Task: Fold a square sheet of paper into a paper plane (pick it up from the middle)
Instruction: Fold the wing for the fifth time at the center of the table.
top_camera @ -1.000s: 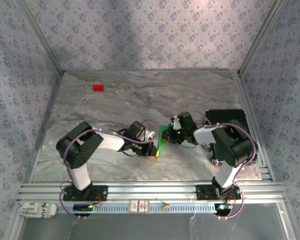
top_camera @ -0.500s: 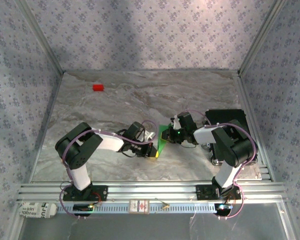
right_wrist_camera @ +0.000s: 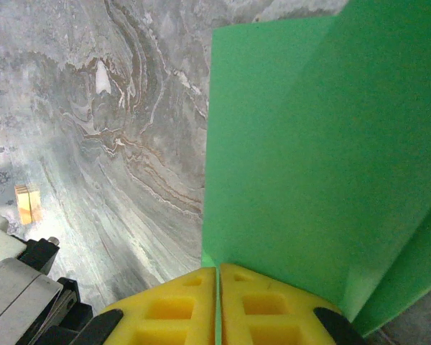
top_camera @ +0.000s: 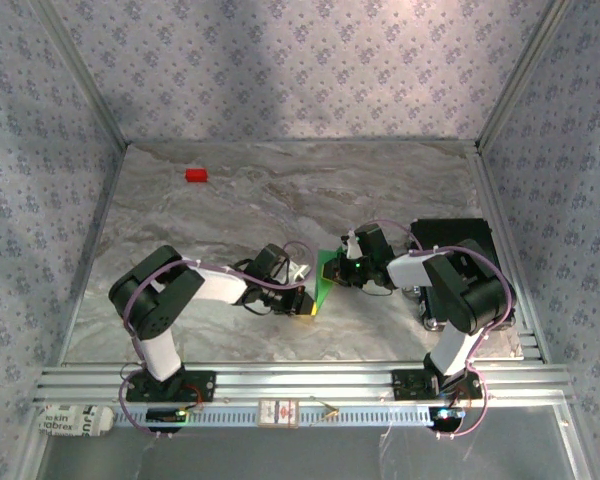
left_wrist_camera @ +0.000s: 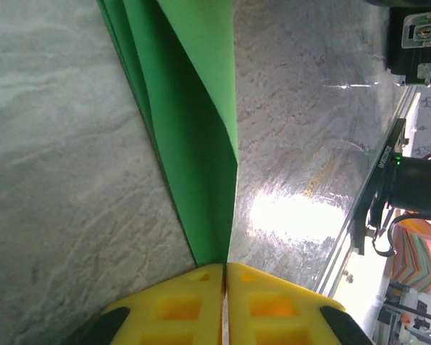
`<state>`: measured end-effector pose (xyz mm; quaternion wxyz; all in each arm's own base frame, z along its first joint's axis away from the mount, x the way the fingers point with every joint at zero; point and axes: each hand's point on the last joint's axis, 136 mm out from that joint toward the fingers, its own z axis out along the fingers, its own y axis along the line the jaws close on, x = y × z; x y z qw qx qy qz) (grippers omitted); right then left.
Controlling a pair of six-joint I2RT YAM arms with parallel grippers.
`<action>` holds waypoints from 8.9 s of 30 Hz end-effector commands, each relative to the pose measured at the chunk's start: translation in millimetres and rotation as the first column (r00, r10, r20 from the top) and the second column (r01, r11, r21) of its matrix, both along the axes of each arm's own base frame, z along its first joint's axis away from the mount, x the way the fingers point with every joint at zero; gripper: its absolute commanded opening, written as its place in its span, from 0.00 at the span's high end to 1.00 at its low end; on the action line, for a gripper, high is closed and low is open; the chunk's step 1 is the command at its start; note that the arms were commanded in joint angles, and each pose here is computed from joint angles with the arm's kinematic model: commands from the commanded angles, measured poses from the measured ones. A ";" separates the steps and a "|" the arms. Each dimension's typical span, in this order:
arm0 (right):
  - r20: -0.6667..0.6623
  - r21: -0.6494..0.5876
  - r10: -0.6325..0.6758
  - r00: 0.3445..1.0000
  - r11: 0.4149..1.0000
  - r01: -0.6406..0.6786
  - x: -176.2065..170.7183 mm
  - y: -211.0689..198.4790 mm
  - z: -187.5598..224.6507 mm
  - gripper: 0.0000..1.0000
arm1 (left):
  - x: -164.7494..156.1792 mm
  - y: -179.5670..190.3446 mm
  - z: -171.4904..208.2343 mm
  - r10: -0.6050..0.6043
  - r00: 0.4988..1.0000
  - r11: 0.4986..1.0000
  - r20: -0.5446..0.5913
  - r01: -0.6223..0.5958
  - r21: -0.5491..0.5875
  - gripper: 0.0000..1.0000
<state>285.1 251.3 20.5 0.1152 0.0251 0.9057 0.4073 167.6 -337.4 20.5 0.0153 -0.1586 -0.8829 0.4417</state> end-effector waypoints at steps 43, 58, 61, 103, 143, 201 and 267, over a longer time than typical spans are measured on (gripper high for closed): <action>-0.125 -0.173 -0.086 0.988 0.983 0.063 -21.2 -30.9 -44.4 0.89 | 45.0 -53.2 38.2 0.084 0.996 0.996 0.032 -0.083 -0.038 0.92; -0.133 -0.182 -0.089 0.987 0.981 0.064 -24.6 -34.5 -47.6 0.89 | 27.4 -23.0 -10.9 0.061 0.998 0.987 0.032 -0.065 0.146 0.93; -0.135 -0.184 -0.089 0.987 0.981 0.063 -25.2 -35.6 -48.7 0.89 | 21.4 -17.8 -14.4 0.061 0.998 0.986 0.022 -0.064 0.154 0.93; -0.139 -0.188 -0.100 0.985 0.979 0.073 -25.1 -39.2 -47.8 0.89 | 18.6 -8.4 47.9 0.086 0.979 0.989 0.183 -0.107 0.107 0.99; -0.137 -0.183 -0.104 0.985 0.980 0.078 -24.3 -39.1 -46.4 0.89 | 1.1 9.6 30.9 0.116 0.984 0.986 0.134 -0.130 0.105 0.98; 0.037 -0.079 -0.070 0.997 0.994 0.072 4.1 -3.5 24.3 0.87 | 31.7 9.5 -35.3 0.168 0.983 0.948 0.068 -0.180 0.263 1.00; -0.045 -0.194 -0.357 0.933 0.919 0.342 58.8 -85.2 -17.7 0.85 | 0.4 11.4 -65.8 0.116 0.992 0.941 -0.040 -0.097 0.323 1.00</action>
